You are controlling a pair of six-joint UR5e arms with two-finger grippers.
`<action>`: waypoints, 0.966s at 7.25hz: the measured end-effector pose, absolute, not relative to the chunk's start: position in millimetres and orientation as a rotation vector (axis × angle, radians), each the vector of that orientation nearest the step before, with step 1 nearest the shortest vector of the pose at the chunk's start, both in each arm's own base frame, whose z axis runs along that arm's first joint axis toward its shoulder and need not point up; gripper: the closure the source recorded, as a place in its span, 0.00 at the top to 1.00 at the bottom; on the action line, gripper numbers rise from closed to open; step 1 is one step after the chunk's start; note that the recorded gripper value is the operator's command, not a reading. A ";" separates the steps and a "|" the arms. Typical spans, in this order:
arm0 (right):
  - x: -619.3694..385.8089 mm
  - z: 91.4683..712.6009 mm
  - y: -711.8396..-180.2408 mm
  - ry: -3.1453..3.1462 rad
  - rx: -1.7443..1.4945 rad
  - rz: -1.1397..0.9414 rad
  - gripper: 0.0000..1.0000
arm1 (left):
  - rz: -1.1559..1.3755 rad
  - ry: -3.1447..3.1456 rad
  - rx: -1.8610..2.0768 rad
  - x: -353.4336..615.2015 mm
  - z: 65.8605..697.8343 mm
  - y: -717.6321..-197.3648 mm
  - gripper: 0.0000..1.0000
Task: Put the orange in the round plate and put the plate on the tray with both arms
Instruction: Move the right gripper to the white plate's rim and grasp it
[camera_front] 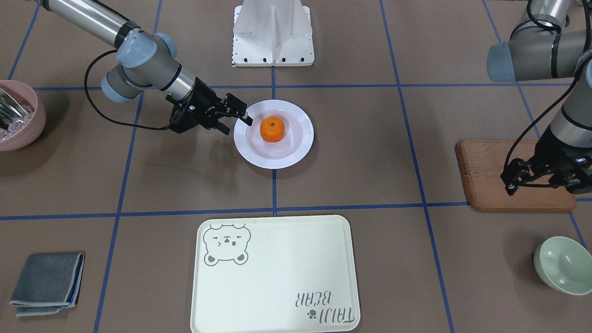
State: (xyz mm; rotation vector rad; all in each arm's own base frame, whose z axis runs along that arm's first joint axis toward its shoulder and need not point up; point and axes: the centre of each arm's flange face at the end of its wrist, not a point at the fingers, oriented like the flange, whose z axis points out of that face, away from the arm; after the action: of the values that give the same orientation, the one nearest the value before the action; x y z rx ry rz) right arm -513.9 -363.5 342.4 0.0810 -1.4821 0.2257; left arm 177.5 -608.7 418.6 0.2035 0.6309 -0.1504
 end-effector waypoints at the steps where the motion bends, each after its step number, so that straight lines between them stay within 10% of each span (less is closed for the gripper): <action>1: -516.2 340.6 -363.9 -1.484 0.082 0.227 1.00 | -0.151 0.630 0.202 177.6 419.7 -609.0 0.98; 7: -526.4 352.1 -368.4 -1.566 0.087 0.267 1.00 | -0.155 0.621 0.188 178.1 427.6 -612.5 0.98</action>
State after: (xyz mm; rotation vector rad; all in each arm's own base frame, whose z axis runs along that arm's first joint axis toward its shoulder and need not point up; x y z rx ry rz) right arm -526.4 -368.4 352.1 0.0865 -1.5665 0.2667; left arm 178.1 -612.5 427.6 0.1881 0.6210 -0.1547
